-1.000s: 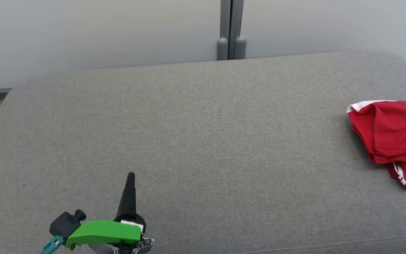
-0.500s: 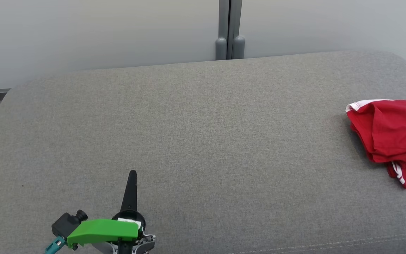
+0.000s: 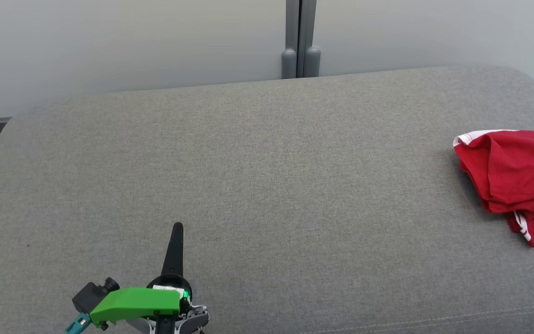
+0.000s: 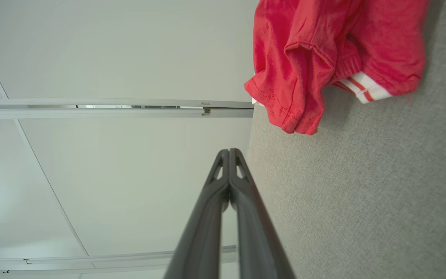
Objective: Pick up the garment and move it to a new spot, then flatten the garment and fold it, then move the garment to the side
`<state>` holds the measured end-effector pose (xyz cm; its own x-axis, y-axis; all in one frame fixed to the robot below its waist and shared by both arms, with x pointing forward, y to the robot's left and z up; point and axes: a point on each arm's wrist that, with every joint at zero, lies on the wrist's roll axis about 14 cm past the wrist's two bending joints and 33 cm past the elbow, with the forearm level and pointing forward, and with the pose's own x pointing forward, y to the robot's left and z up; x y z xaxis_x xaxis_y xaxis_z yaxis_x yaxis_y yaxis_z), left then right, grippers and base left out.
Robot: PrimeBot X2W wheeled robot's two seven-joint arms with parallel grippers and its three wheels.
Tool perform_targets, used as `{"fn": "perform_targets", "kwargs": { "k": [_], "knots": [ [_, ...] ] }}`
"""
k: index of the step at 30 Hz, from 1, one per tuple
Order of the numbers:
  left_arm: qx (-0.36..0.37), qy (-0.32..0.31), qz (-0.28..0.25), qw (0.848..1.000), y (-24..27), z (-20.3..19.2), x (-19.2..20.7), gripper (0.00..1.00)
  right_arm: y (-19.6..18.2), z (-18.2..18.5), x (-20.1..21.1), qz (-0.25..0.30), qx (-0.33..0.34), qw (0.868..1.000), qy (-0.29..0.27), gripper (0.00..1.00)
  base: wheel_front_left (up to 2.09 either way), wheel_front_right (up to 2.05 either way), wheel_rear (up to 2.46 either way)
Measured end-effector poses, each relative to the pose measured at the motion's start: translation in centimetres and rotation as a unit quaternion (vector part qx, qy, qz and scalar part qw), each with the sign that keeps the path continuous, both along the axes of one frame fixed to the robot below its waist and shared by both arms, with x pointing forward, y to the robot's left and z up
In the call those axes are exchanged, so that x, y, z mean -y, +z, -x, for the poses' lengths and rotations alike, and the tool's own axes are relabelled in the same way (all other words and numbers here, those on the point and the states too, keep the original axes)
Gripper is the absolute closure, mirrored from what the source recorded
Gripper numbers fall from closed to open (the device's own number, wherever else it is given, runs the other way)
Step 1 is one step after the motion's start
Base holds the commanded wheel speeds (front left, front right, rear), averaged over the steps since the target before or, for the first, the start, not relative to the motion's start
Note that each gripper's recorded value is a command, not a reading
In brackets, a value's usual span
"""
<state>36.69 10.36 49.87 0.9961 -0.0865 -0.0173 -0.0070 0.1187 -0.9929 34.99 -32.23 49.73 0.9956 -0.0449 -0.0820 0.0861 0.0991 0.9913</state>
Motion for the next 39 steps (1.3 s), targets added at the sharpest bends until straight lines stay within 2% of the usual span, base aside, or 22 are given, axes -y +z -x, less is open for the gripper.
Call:
{"fn": "perform_targets", "kwargs": {
  "k": [16, 39],
  "knots": [
    [-0.005, 0.002, 0.061, 0.998, 0.2, -0.1, 0.5, 1.0, 1.0, 0.2, 1.0, -0.054, 0.037, 0.998, -0.005, 1.0, 0.0, 0.0, 0.0],
    [-0.004, 0.002, 0.061, 0.998, 0.2, -0.2, 0.5, 1.0, 1.1, 0.2, 1.1, -0.056, 0.04, 0.998, -0.007, 1.0, 0.0, 0.0, 0.0]
  ]
}}
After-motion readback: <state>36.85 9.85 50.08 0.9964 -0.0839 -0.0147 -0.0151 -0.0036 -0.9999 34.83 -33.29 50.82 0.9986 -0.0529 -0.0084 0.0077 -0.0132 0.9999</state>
